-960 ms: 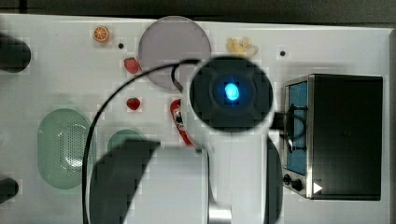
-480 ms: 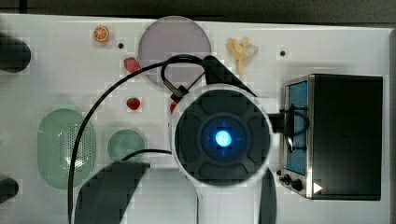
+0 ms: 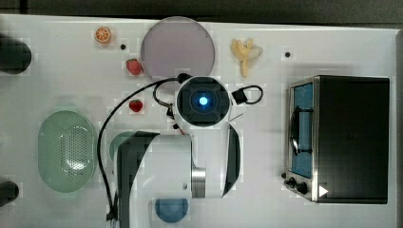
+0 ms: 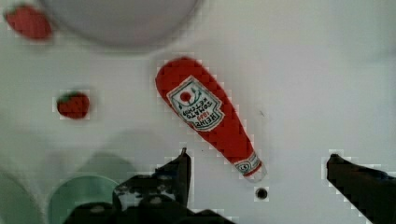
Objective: Pick Ketchup from the table and place it in strainer.
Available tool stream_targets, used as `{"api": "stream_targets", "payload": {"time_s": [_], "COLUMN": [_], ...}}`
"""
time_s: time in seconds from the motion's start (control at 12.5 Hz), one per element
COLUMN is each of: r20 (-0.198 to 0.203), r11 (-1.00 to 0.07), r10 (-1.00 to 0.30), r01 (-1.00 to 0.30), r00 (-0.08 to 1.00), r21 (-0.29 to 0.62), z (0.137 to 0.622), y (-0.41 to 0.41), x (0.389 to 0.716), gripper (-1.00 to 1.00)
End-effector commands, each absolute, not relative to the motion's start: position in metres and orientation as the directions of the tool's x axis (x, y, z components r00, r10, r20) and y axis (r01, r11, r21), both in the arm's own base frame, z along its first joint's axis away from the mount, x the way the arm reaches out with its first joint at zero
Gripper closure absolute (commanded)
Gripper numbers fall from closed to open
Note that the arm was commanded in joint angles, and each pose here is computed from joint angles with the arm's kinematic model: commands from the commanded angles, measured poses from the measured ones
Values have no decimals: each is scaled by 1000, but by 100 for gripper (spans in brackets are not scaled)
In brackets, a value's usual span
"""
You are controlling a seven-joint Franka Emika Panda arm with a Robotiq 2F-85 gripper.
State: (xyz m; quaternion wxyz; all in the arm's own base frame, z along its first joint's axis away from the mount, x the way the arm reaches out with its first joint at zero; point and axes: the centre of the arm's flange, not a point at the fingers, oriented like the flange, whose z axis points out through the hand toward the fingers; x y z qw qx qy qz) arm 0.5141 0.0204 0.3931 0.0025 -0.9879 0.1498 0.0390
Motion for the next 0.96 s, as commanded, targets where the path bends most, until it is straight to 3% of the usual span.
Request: {"api": "stream_targets", "payload": {"time_s": [0.08,0.32,0.96], "r20": [-18,4,-28], "r11": [-999,-970,-970], "r10": [39,240,234], "r01": [39,240,231], "r00": [999,971,972], "r21": [-16,-27,-71], "z": [361,308,197], "y": [29,36,38], "x": [510,506,496], "gripper": [-100,-100,-100]}}
